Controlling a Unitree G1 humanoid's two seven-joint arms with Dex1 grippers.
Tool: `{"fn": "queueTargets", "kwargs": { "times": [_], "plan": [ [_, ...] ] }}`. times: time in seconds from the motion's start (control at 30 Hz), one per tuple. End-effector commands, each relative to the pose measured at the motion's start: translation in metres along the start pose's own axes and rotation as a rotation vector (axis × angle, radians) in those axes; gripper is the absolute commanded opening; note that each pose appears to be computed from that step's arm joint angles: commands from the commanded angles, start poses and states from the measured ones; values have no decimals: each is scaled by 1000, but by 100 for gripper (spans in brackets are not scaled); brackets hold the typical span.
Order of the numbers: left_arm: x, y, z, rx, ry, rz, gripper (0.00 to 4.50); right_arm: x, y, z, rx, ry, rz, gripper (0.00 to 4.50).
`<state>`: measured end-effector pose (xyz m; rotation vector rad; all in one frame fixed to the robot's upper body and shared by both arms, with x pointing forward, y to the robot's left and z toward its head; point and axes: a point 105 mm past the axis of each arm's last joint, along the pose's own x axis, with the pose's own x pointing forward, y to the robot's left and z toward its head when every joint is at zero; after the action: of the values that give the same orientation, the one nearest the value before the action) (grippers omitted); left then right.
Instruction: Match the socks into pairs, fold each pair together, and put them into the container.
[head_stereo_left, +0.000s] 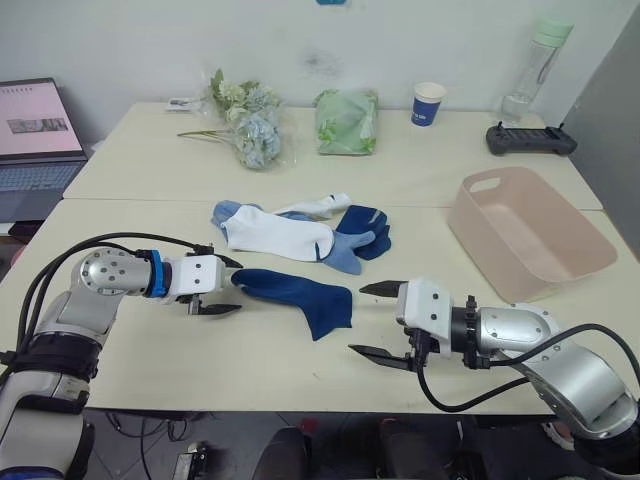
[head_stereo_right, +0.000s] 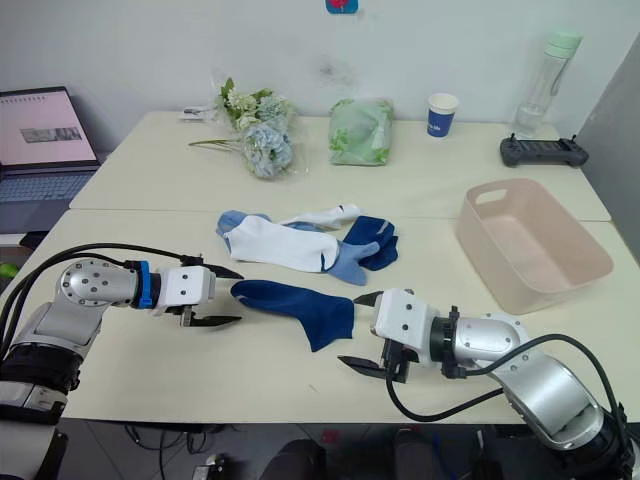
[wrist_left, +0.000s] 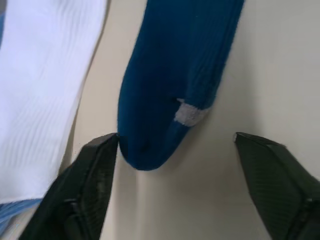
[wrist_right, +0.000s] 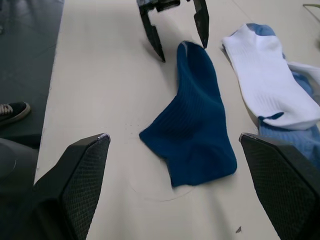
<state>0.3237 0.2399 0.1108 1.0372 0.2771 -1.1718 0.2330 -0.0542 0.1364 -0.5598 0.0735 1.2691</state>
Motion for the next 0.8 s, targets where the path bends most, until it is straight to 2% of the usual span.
{"fn": "queueTargets", "kwargs": {
  "times": [0.03, 0.13, 0.23, 0.3, 0.43, 0.53, 0.63, 0.8],
  "plan": [
    [2, -2, 1, -3, -5, -32, 260, 18, 2, 9, -34, -67, 49, 450],
    [2, -3, 4, 0, -14, -36, 156, 38, -3, 4, 6, -82, 84, 450],
    [1, -4, 8, -11, -25, -34, 53, 55, -1, -7, -34, -39, 144, 450],
    [-1, -6, 9, -36, -28, -35, 3, 64, 0, -13, -35, -17, 169, 450],
    [-4, -12, 10, -97, -28, -58, 3, 77, -6, -19, 41, -29, 161, 450],
    [-6, -14, 11, -124, -33, -66, 3, 84, -8, -26, 27, 2, 155, 450],
    [-7, -15, 11, -130, -27, -68, 0, 86, -13, -30, 1, 15, 132, 385],
    [-9, -25, 7, -180, -16, -98, 0, 83, -16, -30, -12, 10, 118, 200]
  ]
}}
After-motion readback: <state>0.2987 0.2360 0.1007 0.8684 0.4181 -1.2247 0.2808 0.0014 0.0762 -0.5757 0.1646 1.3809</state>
